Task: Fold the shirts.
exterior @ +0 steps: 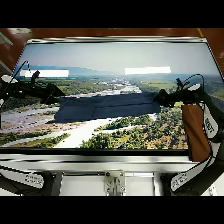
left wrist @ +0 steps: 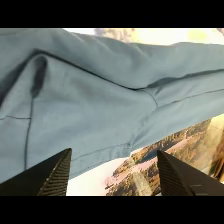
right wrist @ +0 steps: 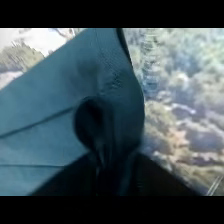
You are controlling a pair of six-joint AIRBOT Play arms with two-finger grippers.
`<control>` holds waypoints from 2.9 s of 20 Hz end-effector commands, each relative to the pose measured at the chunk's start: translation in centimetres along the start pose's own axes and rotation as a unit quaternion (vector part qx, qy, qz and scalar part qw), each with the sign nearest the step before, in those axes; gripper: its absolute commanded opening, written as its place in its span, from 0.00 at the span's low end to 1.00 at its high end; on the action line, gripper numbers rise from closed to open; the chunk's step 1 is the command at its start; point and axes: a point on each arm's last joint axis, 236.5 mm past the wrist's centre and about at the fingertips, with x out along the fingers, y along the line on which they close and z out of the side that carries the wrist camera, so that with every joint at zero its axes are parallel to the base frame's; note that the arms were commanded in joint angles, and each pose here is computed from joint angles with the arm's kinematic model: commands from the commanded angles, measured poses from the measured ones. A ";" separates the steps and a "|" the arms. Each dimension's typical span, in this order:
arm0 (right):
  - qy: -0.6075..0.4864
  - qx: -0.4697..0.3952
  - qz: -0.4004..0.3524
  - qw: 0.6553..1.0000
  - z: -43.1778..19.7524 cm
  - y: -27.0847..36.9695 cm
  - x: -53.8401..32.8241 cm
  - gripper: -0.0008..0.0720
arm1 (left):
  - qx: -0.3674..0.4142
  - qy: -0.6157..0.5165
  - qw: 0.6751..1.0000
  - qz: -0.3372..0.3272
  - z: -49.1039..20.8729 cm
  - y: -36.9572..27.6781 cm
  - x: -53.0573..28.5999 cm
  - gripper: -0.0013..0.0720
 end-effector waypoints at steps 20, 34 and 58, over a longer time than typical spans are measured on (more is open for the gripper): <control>-0.118 -0.178 0.068 0.975 -9.2 19.0 -23.7 0.10 | 0.105 0.020 0.986 -0.125 -12.9 -24.2 25.5 0.07; -0.136 -0.197 0.040 0.970 -11.0 20.9 -24.0 0.10 | 0.163 0.025 0.981 -0.105 -9.3 -24.8 23.8 0.06; 0.043 -0.159 0.164 0.973 -18.0 31.4 7.9 0.77 | 0.232 -0.305 0.920 0.080 -3.8 -22.3 -22.4 0.07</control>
